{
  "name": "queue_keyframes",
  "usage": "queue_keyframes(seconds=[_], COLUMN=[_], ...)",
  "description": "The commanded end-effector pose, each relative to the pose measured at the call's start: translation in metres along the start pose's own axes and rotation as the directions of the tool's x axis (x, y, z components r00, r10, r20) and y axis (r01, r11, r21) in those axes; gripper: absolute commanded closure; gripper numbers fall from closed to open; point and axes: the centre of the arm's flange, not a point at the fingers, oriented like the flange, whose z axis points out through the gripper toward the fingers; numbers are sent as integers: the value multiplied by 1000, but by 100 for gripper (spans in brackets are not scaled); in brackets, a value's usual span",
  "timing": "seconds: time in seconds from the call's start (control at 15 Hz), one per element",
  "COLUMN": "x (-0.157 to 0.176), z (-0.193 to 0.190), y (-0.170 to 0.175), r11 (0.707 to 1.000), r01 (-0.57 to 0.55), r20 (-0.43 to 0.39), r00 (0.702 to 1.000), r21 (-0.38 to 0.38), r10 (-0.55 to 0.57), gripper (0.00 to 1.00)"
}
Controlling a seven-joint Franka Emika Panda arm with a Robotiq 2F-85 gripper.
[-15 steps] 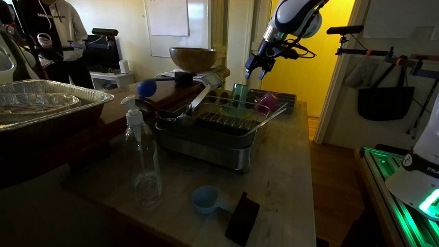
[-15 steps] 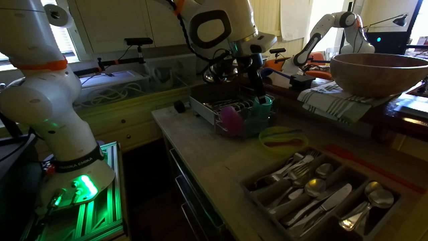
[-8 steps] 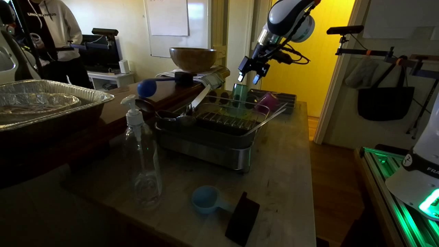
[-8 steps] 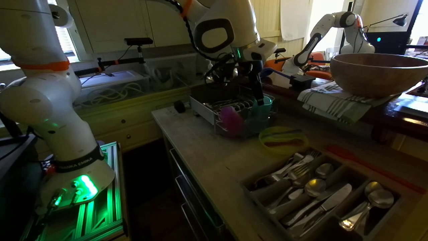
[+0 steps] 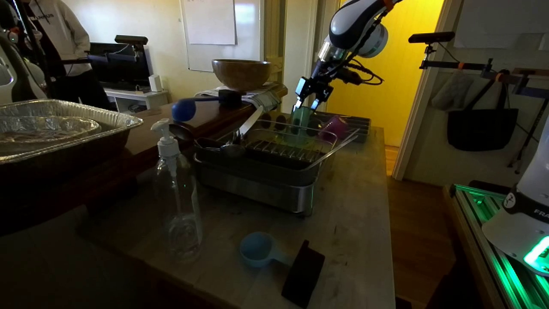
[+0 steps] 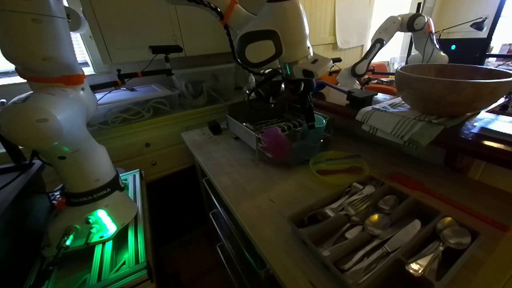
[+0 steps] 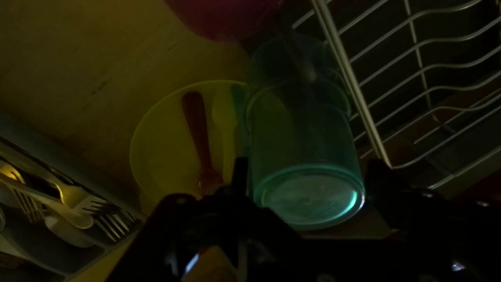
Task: Adjust the blue cup on the dish rack
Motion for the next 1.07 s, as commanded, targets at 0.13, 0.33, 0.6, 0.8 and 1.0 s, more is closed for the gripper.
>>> queue_keyframes(seconds=[0.13,0.33,0.6,0.8,1.0], x=[8,9,14,16,18], z=[13,13,17,20,19], y=[0,-1,-2,-4,-7], r11=[1000,1000,1000,1000,999], r01=[8,12,4,13,24], r20=[-5,-10,-37,-52,-46], r00=[1000,1000,999,999,999], r21=[11,7,21,19,23], r10=[-8,-12,-3,-12,-23], gripper=[46,2,0,25,44])
